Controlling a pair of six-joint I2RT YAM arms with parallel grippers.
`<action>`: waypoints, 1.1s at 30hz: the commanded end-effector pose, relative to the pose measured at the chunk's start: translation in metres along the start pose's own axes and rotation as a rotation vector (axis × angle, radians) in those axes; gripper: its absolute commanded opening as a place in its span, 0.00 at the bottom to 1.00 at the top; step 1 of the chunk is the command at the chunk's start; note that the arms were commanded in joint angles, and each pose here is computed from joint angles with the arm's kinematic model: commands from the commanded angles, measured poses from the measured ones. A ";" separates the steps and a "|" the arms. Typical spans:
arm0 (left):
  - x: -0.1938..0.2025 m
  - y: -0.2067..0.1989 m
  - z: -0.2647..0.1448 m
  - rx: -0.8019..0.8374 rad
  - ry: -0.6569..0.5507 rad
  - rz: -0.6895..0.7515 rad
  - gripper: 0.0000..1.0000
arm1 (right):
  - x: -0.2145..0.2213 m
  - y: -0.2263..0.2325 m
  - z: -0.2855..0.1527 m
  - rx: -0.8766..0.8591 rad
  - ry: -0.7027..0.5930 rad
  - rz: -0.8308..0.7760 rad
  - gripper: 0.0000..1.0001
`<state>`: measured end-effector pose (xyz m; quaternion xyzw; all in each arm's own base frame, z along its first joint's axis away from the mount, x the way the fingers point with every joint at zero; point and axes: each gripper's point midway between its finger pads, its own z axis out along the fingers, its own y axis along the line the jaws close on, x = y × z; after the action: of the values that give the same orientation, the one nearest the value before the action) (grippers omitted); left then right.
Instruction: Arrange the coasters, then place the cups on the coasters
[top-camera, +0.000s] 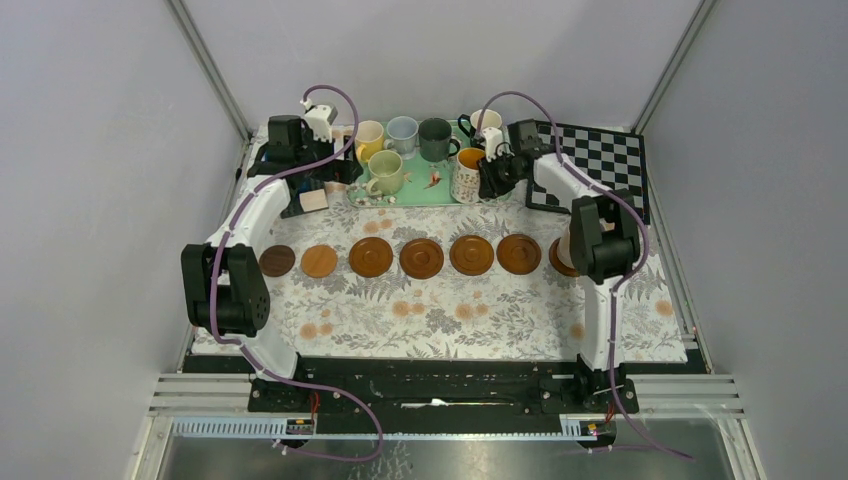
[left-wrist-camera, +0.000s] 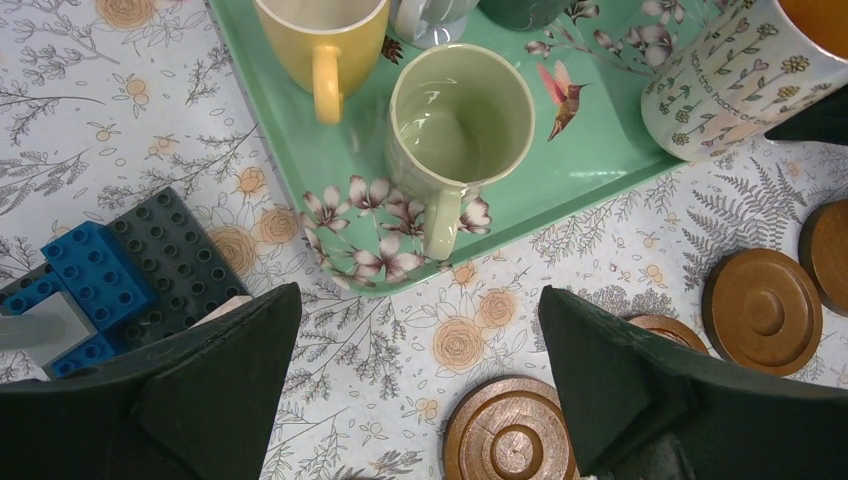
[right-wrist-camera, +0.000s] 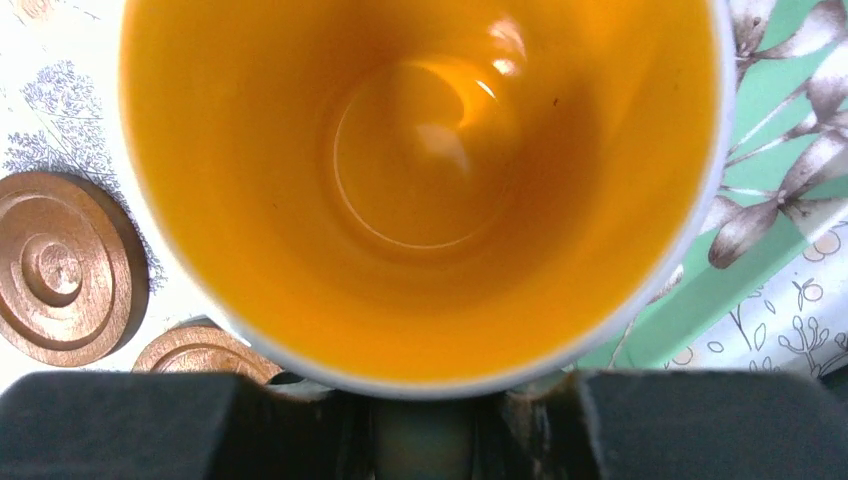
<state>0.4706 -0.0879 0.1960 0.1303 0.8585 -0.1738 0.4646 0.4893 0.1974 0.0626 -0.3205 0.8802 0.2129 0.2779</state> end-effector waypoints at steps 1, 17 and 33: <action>-0.036 -0.001 -0.010 0.003 -0.086 0.052 0.99 | -0.090 0.006 -0.049 0.072 -0.388 -0.123 0.00; -0.039 -0.005 -0.010 0.021 -0.092 0.043 0.99 | -0.071 0.037 -0.131 0.183 -0.517 -0.171 0.00; -0.034 -0.010 -0.007 0.020 -0.077 -0.001 0.99 | 0.079 0.061 -0.155 0.319 -0.315 -0.016 0.00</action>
<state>0.4718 -0.0906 0.2051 0.1233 0.8566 -0.1818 0.4669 0.3294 0.1254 0.1145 -0.2499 0.8714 0.1385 0.3989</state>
